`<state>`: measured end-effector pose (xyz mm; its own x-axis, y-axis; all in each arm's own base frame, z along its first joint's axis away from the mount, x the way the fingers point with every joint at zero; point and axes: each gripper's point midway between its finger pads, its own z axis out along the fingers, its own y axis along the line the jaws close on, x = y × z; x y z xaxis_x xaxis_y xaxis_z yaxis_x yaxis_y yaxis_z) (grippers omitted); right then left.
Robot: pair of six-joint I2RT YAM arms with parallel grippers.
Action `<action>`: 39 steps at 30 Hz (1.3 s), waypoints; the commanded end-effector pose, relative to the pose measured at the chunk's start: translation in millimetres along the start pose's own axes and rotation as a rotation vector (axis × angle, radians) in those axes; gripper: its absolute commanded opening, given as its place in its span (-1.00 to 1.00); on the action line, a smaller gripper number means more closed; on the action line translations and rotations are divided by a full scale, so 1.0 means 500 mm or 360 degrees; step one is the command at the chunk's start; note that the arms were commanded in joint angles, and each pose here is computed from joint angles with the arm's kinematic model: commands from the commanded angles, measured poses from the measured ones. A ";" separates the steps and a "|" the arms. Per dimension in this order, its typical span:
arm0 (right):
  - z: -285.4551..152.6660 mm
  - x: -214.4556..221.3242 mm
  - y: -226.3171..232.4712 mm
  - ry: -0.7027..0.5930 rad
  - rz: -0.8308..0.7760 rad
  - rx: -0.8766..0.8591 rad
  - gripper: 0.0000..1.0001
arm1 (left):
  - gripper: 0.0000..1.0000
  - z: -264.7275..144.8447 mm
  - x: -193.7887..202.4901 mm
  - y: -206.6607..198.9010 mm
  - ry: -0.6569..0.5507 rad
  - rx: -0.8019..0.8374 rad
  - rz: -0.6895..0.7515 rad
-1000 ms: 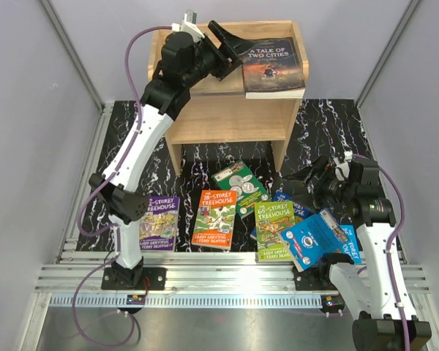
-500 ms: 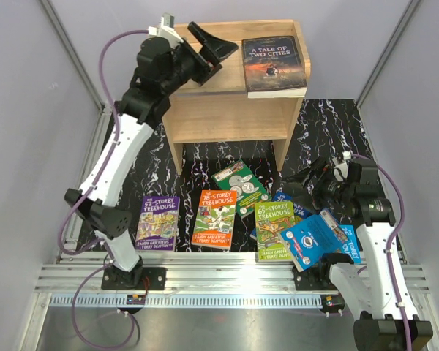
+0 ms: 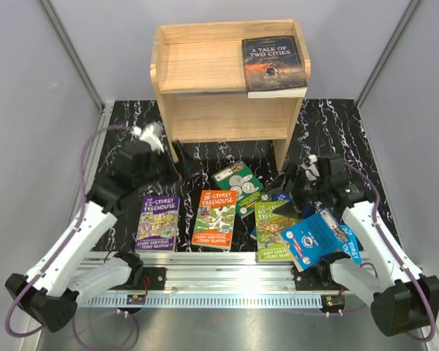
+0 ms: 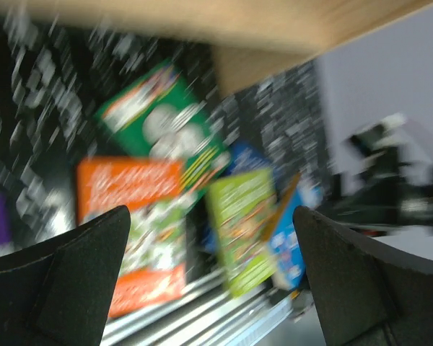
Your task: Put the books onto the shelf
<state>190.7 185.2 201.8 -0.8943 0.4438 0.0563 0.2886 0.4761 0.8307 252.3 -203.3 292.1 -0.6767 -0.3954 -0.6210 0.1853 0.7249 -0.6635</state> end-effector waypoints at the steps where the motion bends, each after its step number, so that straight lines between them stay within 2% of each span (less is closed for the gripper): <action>1: 0.051 0.029 0.021 0.0033 -0.0086 -0.0017 0.99 | 0.98 0.026 0.131 0.124 0.0210 -0.0186 0.0010; 6: 0.178 0.049 -0.014 0.0161 -0.0279 0.0243 0.99 | 0.97 0.068 0.250 0.225 0.0496 -0.0325 0.0044; 8: 0.237 0.063 -0.056 0.0200 -0.0354 0.0430 0.99 | 0.97 0.082 0.277 0.251 0.0576 -0.0381 0.0048; 11: 0.292 0.051 -0.105 0.0205 -0.0353 0.0550 0.99 | 0.98 0.106 0.314 0.279 0.0666 -0.0400 0.0042; 17: 0.357 0.022 -0.166 0.0151 -0.0327 0.0615 0.99 | 0.97 0.138 0.364 0.304 0.0783 -0.0382 -0.0008; 19: 0.378 0.019 -0.175 0.0128 -0.0291 0.0585 0.99 | 0.97 0.147 0.401 0.327 0.0880 -0.0404 -0.0039; 25: 0.418 0.021 -0.179 0.0061 -0.0306 0.0525 0.96 | 0.97 0.174 0.446 0.307 0.0955 -0.0188 -0.0153; 30: 0.445 0.035 -0.204 0.0027 -0.0371 0.0620 0.90 | 0.98 0.177 0.475 0.317 0.1033 -0.0175 -0.0212; 32: 0.456 0.048 -0.219 0.0039 -0.0392 0.0658 0.72 | 0.96 0.178 0.481 0.313 0.1051 -0.0146 -0.0226; 33: 0.459 0.053 -0.218 0.0047 -0.0392 0.0657 0.39 | 0.96 0.179 0.482 0.314 0.1051 -0.0148 -0.0235; 35: 0.458 0.060 -0.220 0.0064 -0.0405 0.0672 0.02 | 0.95 0.177 0.482 0.311 0.1053 -0.0135 -0.0243; 36: 0.451 0.063 -0.219 0.0072 -0.0408 0.0695 -0.41 | 0.95 0.175 0.484 0.310 0.1057 -0.0136 -0.0250; 39: 0.418 0.060 -0.194 0.0046 -0.0443 0.0728 -0.84 | 0.94 0.167 0.476 0.299 0.1047 -0.0119 -0.0255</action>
<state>226.3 328.4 28.5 -0.9596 0.2668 -0.0893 0.1550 0.7662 0.6236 211.5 -246.7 40.2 -0.9663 -0.1307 -0.2220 0.0736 0.6855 -0.7243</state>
